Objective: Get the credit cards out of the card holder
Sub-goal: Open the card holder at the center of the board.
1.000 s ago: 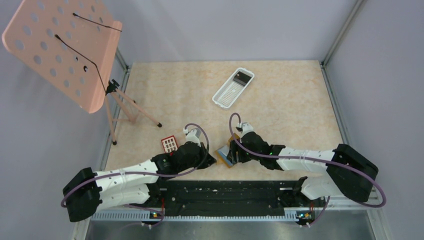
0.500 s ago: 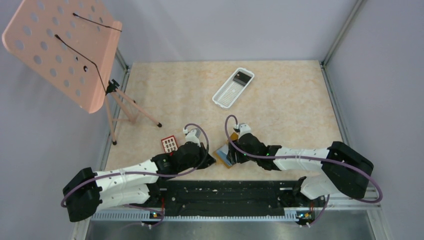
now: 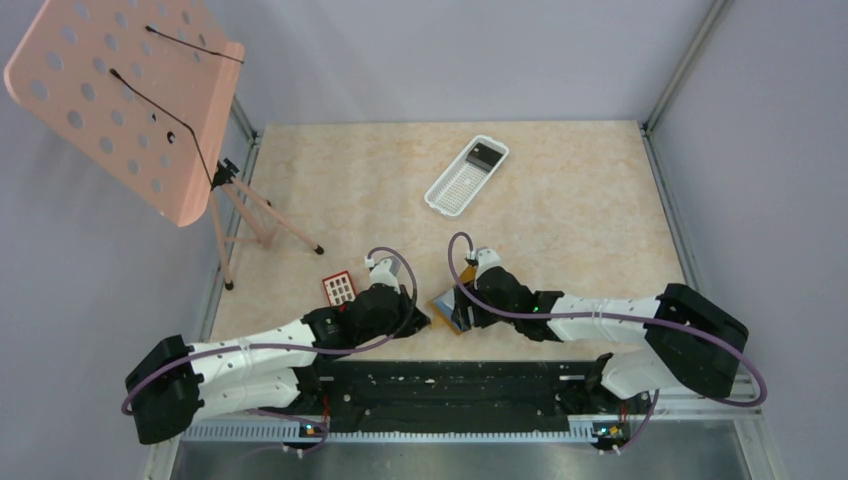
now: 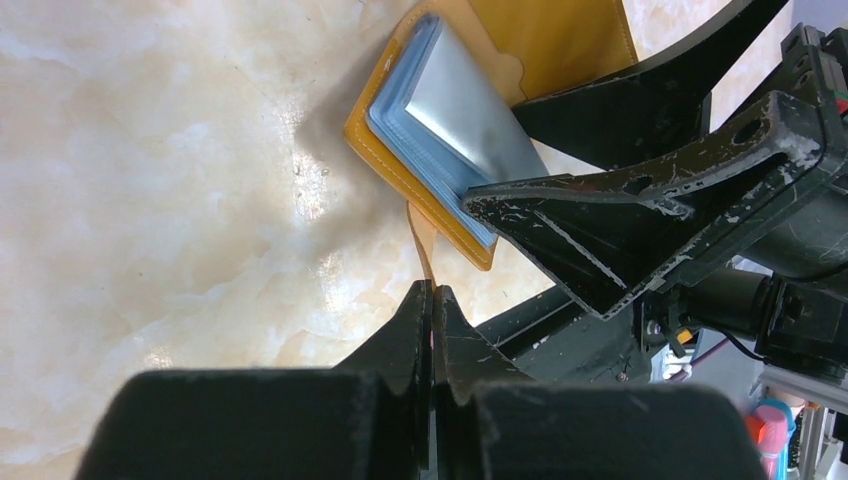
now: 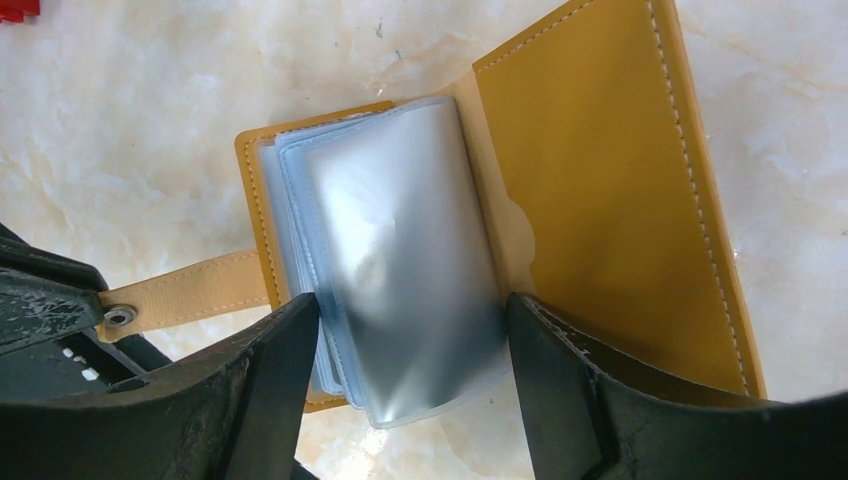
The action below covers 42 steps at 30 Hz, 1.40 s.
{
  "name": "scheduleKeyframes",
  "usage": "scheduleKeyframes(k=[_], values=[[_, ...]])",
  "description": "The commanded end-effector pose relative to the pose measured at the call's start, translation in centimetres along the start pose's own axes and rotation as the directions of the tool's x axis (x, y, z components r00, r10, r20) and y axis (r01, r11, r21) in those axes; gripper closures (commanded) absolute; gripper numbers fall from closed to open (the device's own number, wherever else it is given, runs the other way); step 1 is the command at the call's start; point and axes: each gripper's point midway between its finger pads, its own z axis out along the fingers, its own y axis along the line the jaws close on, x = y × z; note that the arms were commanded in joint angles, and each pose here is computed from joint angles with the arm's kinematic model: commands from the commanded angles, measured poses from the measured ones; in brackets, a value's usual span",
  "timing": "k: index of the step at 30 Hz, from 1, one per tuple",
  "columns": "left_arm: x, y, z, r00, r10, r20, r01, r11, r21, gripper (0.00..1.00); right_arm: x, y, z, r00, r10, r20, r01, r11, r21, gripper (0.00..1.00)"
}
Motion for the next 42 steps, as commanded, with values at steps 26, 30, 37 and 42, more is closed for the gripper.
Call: scheduleKeyframes(k=[26,30,37,42], values=[[-1.6,2.3,0.0,0.998,0.032,0.055,-0.022,0.985,-0.174,0.81,-0.5,0.8,-1.8,0.984,0.160,0.075,-0.157,0.987,-0.046,0.75],[-2.4,0.2,0.0,0.998,0.024,0.050,-0.016,0.989,-0.148,0.72,-0.6,0.9,-1.9,0.977,0.196,0.087,-0.191,0.980,-0.062,0.78],[-3.0,-3.1,1.7,0.998,0.054,0.020,-0.053,0.995,-0.080,0.76,-0.9,1.4,-2.1,0.961,0.255,0.108,-0.245,0.964,-0.101,0.79],[-2.3,-2.5,3.7,0.997,0.072,-0.013,-0.073,0.990,-0.119,0.85,-1.2,1.5,-2.6,0.951,0.283,0.125,-0.269,0.956,-0.118,0.79]])
